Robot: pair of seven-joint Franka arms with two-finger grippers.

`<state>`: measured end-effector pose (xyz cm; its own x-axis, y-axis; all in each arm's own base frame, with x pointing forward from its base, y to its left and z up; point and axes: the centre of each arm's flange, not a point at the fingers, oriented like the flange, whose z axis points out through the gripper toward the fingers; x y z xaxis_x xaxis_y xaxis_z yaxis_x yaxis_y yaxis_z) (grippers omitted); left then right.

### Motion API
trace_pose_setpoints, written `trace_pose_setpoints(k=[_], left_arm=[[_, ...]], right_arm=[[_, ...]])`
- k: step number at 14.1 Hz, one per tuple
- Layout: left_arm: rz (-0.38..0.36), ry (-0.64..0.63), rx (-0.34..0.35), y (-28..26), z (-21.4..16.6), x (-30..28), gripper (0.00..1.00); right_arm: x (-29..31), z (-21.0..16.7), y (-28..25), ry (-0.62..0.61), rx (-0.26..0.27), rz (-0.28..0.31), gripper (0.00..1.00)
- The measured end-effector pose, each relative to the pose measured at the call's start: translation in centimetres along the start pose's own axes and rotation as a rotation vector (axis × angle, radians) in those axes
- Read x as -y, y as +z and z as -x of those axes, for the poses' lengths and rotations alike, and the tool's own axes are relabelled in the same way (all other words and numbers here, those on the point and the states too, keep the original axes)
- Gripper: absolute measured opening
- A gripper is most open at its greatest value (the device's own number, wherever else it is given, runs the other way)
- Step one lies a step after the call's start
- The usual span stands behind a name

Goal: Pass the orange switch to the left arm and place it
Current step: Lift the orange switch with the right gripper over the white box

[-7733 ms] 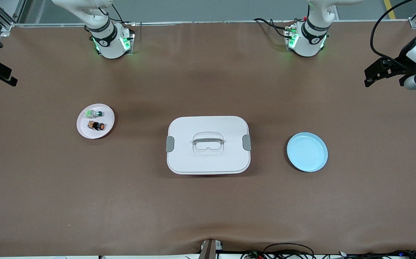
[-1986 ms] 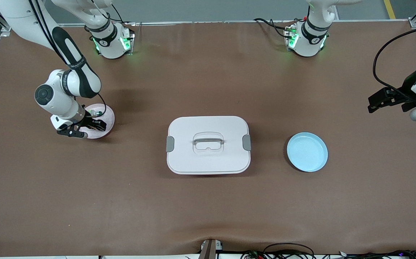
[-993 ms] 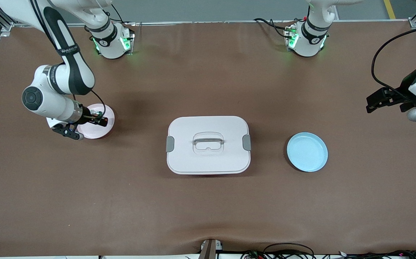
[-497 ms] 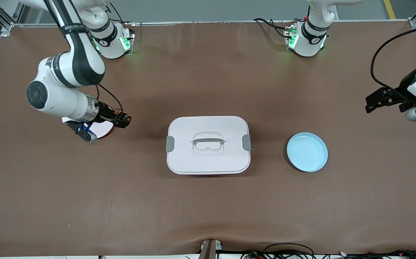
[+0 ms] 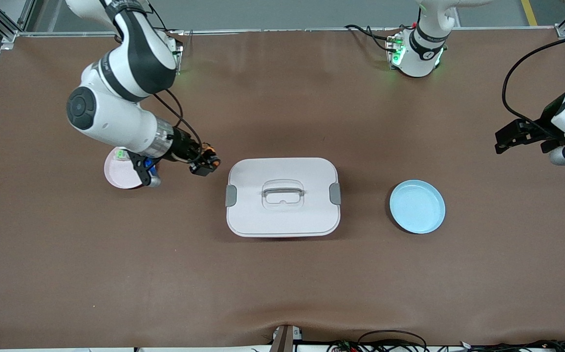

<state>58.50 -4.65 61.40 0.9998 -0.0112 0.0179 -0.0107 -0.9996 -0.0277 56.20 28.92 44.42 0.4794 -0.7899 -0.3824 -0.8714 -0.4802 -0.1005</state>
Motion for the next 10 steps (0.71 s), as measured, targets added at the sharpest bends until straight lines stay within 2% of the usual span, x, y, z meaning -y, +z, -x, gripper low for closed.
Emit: trace_pose_setpoints(k=[2, 10], left_arm=[[0.000, 0.001, 0.002, 0.2, -0.1, -0.1, 1.00], [0.001, 0.003, -0.005, 0.4, -0.3, -0.2, 1.00]], right_arm=[[2.8, 3.3, -0.2, 0.086, 0.010, -0.034, 0.73], [10.2, 15.9, 0.6, 0.361, 0.127, -0.136, 0.73]])
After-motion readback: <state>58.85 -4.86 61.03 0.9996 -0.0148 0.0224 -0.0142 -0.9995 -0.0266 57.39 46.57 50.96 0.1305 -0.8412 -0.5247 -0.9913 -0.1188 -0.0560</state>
